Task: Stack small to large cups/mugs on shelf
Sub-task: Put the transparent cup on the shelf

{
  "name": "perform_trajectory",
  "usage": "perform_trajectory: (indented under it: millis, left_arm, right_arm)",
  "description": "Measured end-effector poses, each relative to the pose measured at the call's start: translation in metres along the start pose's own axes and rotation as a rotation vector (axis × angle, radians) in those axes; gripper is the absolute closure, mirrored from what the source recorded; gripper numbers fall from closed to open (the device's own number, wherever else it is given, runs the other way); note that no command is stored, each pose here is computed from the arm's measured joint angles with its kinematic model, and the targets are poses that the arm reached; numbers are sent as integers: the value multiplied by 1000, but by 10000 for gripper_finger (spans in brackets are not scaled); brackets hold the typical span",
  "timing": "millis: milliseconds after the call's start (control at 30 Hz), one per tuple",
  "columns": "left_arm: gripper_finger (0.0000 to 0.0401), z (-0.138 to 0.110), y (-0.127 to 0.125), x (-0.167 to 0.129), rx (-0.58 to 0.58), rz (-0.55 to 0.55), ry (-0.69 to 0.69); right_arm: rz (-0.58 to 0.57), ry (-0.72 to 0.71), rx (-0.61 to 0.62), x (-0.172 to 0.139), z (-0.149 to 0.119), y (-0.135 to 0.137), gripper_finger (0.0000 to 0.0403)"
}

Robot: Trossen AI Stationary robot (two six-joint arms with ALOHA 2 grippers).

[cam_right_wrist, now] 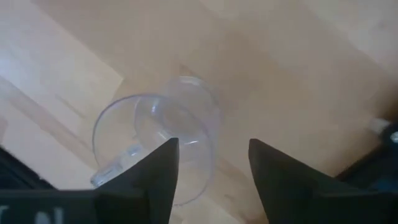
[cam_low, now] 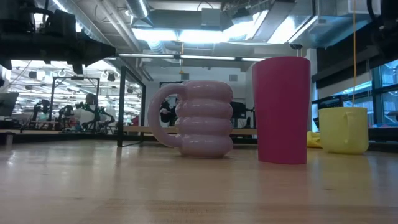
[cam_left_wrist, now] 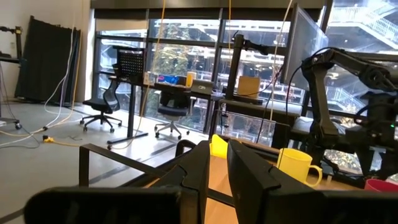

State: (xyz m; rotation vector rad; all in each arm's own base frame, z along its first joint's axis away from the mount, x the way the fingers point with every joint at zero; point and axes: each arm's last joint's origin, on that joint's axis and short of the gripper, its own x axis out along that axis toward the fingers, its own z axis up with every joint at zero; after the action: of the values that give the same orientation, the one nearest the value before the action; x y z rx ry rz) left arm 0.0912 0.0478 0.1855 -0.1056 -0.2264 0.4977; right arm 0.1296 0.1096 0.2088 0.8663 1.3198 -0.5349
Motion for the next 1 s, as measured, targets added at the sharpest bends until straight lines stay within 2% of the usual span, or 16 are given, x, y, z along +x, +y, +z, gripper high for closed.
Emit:
perform_trajectory:
  millis: [200, 300, 433, 567, 700, 800, 1000]
  left_arm:
    - [349, 0, 0, 0, 0, 0, -1]
    - [349, 0, 0, 0, 0, 0, -1]
    - [349, 0, 0, 0, 1, -1, -2]
    - [349, 0, 0, 0, 3, -1, -3]
    - [349, 0, 0, 0, 4, -1, -5]
    - [349, 0, 0, 0, 4, -1, -5]
    - [349, 0, 0, 0, 4, -1, -5]
  right_arm:
    - [-7, 5, 22, 11, 0, -5, 209]
    - [-25, 33, 24, 15, -1, -8, 222]
    - [-54, 86, 24, 20, -2, -14, 263]
    - [-64, 100, -11, 20, -2, -15, 324]
    - [-78, 88, -65, 11, 2, -12, 390]
    - [-78, 75, -97, -2, 8, -7, 390]
    - [-6, 95, -152, -36, 25, 9, 397]
